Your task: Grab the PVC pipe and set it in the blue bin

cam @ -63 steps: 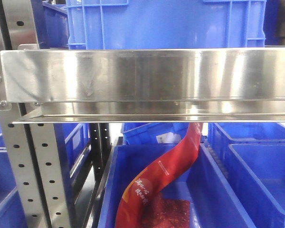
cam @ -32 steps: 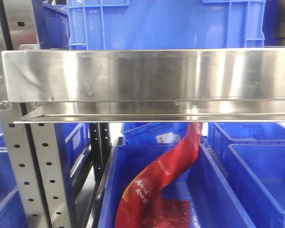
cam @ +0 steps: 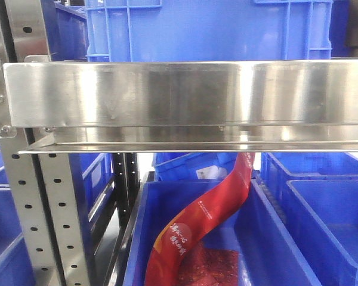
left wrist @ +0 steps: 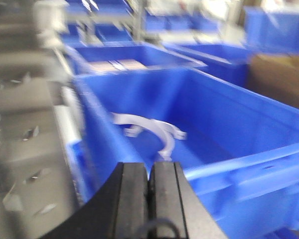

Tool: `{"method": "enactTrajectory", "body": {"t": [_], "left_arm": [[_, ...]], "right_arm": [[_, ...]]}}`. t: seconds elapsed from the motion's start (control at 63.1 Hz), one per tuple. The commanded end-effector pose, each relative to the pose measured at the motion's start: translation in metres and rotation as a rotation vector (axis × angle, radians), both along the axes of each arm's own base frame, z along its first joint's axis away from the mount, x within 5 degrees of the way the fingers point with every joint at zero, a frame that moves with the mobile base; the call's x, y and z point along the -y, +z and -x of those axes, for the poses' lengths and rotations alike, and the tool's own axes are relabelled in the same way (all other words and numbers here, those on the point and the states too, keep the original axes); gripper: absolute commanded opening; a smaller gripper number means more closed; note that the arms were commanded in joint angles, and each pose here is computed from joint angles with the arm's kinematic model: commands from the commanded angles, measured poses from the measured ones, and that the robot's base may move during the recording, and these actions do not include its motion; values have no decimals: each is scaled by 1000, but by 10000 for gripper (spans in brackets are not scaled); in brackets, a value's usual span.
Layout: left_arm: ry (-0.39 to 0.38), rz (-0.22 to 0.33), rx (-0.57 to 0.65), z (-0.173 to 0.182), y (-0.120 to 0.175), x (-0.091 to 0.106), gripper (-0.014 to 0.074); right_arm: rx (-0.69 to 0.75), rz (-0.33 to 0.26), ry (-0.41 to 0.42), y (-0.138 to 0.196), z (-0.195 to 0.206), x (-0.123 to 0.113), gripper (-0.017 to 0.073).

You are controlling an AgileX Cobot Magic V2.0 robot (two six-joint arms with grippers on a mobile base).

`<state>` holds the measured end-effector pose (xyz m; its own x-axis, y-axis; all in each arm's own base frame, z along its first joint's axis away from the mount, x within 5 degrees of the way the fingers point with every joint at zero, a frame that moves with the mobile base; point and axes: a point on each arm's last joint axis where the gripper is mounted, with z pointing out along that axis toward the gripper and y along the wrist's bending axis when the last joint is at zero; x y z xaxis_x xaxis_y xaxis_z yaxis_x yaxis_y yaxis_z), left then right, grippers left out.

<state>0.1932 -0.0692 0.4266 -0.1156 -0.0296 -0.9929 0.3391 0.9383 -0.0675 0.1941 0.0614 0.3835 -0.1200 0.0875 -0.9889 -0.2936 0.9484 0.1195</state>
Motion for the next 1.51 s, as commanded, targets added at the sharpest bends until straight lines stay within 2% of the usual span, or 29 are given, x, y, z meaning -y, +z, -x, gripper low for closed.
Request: {"method": "enactTrajectory", "body": {"t": [0.0,0.095,0.222,0.523,1.047,1.142,1.332,1.396,1.491], "left_arm": [[60,41,42,18,-11,-17,-111],[118,40,45,38,-25,-33,-111],[157,42,55,56,-38,-42,-111],[157,46,69,63,-42,-44,-111],[157,46,69,63,-42,-44,-111],[157,46,69,63,-42,-44,-111],[158,46,72,63,-41,-44,-111],[158,46,72,63,-41,-44,-111],[158,46,72,63,-41,-44,-111]], "right_arm": [[64,-9,-7,-3,22,8,-167],[87,-16,-6,-11,46,15,-167],[139,-33,-6,-9,65,21,-167],[221,-58,-9,1,80,26,-167],[221,-58,-10,-4,83,27,-167],[205,-40,-54,-28,90,34,-167],[156,-8,-244,-97,105,55,-167],[180,-7,-312,-119,112,62,-167],[205,-5,-372,-141,121,66,-167]]}}
